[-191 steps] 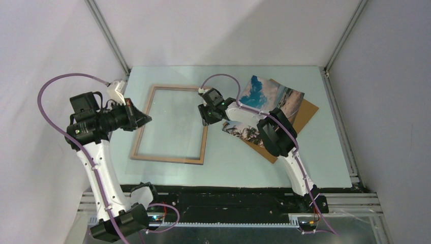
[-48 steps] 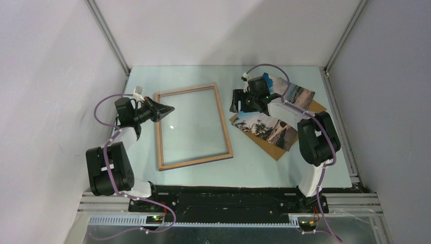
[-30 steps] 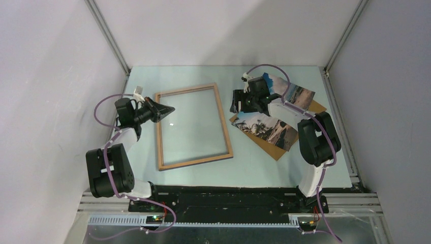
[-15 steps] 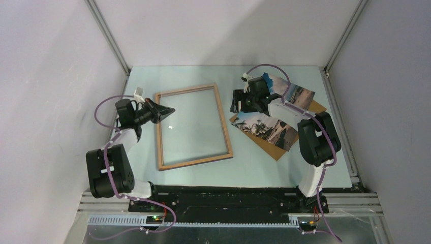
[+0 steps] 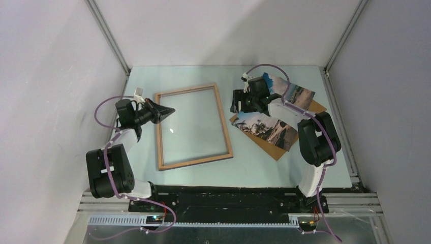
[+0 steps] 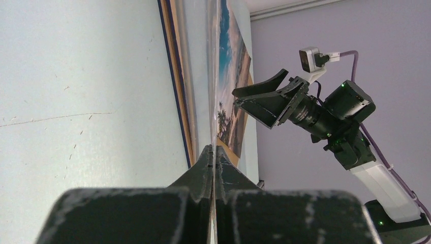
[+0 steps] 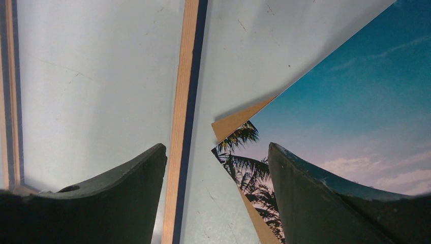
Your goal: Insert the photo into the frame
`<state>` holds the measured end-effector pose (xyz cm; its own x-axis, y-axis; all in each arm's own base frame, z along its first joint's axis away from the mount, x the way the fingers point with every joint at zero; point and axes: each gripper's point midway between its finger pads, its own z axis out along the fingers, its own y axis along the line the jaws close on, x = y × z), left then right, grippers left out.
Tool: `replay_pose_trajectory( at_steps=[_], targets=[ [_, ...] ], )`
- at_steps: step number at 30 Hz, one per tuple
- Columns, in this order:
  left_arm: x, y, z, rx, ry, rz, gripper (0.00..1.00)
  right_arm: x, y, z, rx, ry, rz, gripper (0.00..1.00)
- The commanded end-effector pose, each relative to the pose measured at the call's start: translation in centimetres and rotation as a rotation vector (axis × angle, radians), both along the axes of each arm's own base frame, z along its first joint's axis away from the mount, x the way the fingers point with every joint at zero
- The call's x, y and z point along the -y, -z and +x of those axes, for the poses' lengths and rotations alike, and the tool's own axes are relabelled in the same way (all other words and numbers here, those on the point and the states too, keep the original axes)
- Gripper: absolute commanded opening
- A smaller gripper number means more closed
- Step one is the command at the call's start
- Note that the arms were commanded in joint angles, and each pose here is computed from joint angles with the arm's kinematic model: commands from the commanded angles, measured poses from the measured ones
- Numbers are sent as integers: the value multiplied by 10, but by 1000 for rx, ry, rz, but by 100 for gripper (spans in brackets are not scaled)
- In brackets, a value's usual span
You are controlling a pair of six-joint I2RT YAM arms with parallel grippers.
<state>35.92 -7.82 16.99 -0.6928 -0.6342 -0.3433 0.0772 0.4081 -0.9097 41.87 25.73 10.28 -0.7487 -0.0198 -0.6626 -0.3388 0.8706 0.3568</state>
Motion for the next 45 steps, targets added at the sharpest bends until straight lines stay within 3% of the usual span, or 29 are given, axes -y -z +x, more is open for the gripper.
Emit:
replay_pose_trajectory(
  at_steps=[1, 45],
  targets=[
    [2, -13, 0, 51, 1, 6, 0, -1, -24, 6, 76, -1, 14, 77],
    [0, 2, 1, 34, 8, 41, 0, -38, 16, -18, 11, -124, -2, 73]
  ],
)
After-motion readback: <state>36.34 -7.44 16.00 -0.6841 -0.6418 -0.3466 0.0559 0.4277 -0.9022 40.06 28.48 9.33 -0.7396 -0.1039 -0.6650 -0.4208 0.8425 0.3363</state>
